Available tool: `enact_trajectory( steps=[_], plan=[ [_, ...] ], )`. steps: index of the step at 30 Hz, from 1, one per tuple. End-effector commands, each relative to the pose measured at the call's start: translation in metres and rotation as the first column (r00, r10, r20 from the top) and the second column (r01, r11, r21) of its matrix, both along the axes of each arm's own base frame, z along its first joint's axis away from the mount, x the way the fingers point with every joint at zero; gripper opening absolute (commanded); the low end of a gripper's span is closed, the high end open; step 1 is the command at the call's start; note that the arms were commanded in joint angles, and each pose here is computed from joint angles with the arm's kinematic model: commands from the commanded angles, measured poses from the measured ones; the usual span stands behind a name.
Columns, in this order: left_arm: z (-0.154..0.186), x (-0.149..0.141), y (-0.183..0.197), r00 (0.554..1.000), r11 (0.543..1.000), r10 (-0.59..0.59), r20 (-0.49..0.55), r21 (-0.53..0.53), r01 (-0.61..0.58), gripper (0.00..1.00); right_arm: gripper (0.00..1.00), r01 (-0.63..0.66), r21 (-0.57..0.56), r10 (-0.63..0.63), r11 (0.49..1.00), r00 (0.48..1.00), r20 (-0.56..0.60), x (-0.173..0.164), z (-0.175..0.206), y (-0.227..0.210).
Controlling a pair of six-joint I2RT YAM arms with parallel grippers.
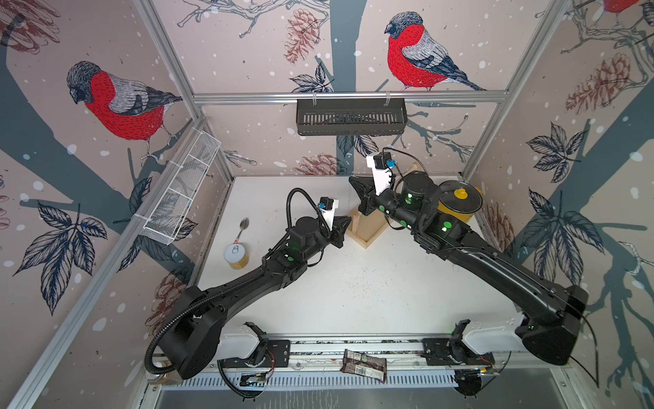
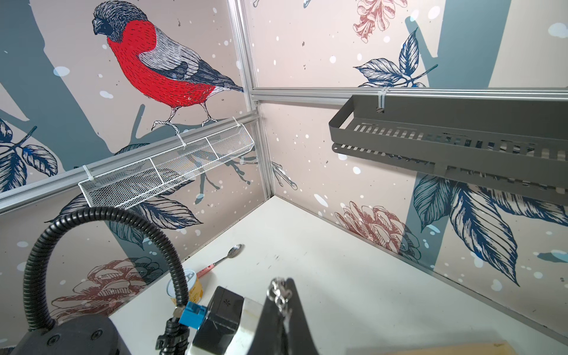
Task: Take the necklace off the jewelry display stand
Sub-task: Take off the necklace from the stand.
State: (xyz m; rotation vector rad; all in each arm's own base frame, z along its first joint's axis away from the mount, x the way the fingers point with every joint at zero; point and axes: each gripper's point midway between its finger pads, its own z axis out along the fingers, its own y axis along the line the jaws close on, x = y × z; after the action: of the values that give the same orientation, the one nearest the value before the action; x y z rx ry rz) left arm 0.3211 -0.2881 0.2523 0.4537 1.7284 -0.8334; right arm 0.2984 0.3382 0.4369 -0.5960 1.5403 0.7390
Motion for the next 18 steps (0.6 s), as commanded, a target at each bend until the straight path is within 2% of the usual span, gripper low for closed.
enact_trajectory(
  steps=[1,18],
  plan=[
    [0.0040,0.0001,0.0014,1.000,1.000,0.003,0.016,-0.010,-0.003,0.13,0.04,0.009,0.016,-0.009,1.000,1.000,0.024,0.0012,0.0095,-0.0013],
    [0.0071,-0.0053,0.0012,1.000,1.000,-0.016,0.016,-0.019,0.017,0.00,0.04,0.008,0.018,-0.008,1.000,1.000,0.015,-0.0008,0.0043,-0.0027]
  ],
)
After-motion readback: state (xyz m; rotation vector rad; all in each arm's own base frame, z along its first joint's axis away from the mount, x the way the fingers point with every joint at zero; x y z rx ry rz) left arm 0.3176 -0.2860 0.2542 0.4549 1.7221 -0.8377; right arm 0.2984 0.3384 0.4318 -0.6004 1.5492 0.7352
